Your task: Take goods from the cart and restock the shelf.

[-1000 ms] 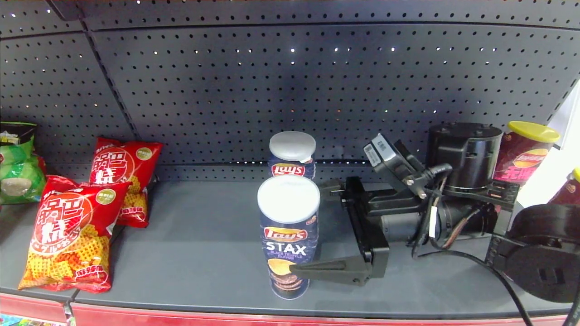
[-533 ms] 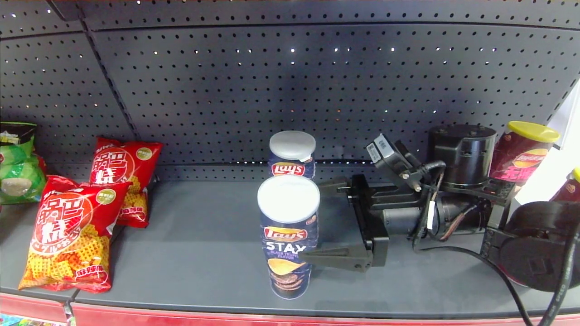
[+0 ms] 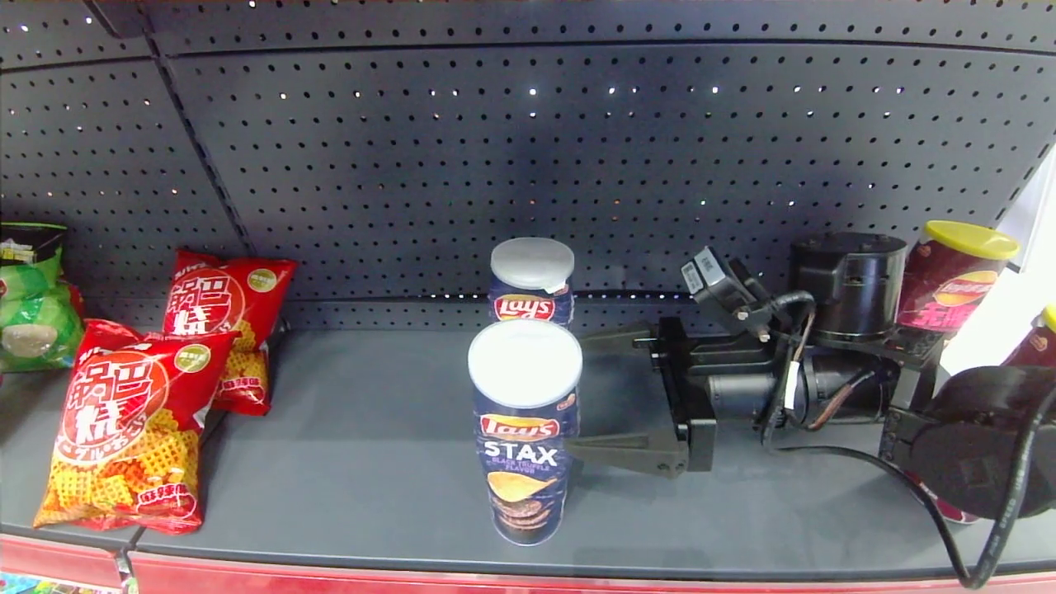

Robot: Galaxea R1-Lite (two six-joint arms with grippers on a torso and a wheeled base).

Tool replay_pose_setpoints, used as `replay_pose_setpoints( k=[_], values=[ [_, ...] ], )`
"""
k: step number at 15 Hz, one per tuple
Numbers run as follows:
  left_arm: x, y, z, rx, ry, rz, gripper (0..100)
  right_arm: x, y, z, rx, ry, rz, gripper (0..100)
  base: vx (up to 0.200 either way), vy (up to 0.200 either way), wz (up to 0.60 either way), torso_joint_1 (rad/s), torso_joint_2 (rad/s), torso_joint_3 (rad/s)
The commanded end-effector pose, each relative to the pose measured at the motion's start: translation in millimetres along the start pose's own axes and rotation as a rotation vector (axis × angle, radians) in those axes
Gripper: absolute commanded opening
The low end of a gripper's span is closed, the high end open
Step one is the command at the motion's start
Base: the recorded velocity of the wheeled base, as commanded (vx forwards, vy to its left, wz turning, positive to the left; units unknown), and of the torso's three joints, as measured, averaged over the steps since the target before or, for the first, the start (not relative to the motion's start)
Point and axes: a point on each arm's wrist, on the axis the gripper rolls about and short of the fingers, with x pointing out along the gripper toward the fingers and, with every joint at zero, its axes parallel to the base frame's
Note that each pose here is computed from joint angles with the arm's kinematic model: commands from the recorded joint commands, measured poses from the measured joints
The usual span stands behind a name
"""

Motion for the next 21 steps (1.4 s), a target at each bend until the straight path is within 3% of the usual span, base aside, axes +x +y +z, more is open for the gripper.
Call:
replay_pose_setpoints(
  k=[1, 16, 21],
  values=[
    [0, 0.0, 0.0, 0.0, 0.002, 0.0, 100, 0, 0, -1, 0.003, 0.003, 0.0, 100, 0.0, 0.0, 0.0, 0.0, 0.0, 0.0],
    [0, 0.0, 0.0, 0.0, 0.002, 0.0, 100, -6, -6, -7, 0.019, 0.019, -0.041, 100, 0.0, 0.0, 0.0, 0.0, 0.0, 0.0],
    [0, 0.0, 0.0, 0.0, 0.002, 0.0, 100, -11, 2, -8, 0.014, 0.021, -0.032, 100, 0.0, 0.0, 0.0, 0.0, 0.0, 0.0]
  ],
)
